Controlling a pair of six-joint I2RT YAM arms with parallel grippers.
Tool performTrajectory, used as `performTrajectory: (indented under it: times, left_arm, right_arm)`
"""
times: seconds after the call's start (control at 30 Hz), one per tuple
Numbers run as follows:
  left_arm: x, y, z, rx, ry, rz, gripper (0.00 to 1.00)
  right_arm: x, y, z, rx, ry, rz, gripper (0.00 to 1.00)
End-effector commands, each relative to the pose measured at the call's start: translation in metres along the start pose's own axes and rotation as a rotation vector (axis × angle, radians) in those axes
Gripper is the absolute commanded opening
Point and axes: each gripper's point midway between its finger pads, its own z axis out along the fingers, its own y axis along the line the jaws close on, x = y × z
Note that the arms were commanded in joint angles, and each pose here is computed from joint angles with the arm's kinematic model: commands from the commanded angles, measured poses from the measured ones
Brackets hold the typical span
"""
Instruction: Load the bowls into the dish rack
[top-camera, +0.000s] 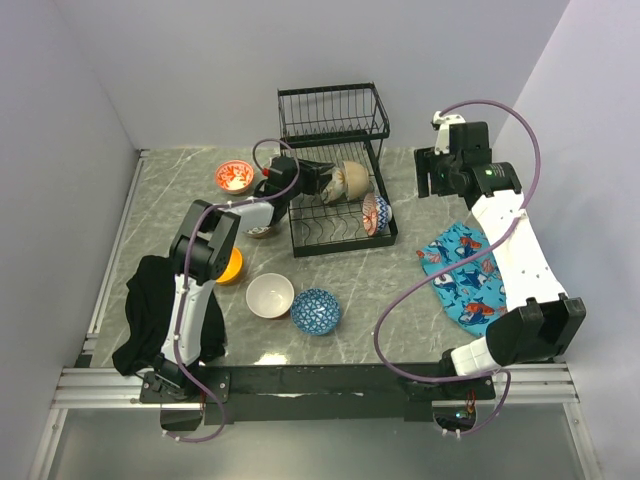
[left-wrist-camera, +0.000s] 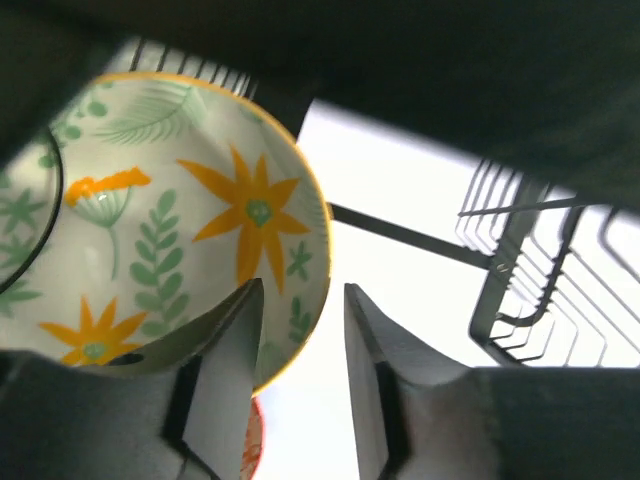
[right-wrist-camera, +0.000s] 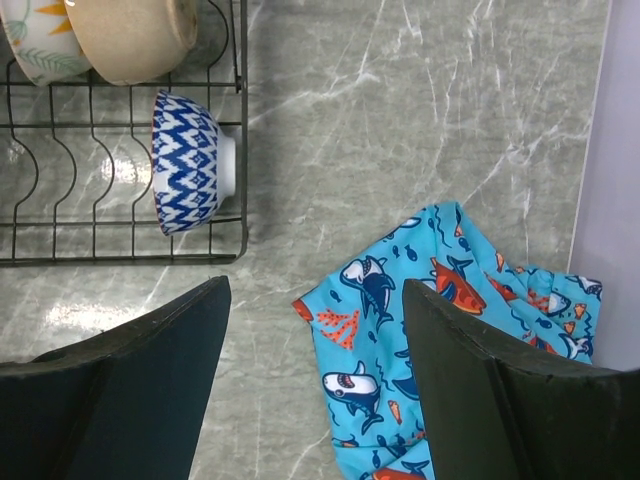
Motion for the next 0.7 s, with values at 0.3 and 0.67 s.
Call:
performTrajectory:
  times: [0.3,0.67]
  left_arm:
    - [-0.025,-0.002,-0.04,-0.079,-0.02,0.121,0.54]
    - [-0.03,-0.003,-0.048,-0.071,0.01,0.233,0.7]
  right_arm:
    - [-0.036,0.002,-0.022,-0.013,-0.15,0.024,0.78]
    - [-0.029,0.001,-0.044,-0.01,-0.19,0.026,0.78]
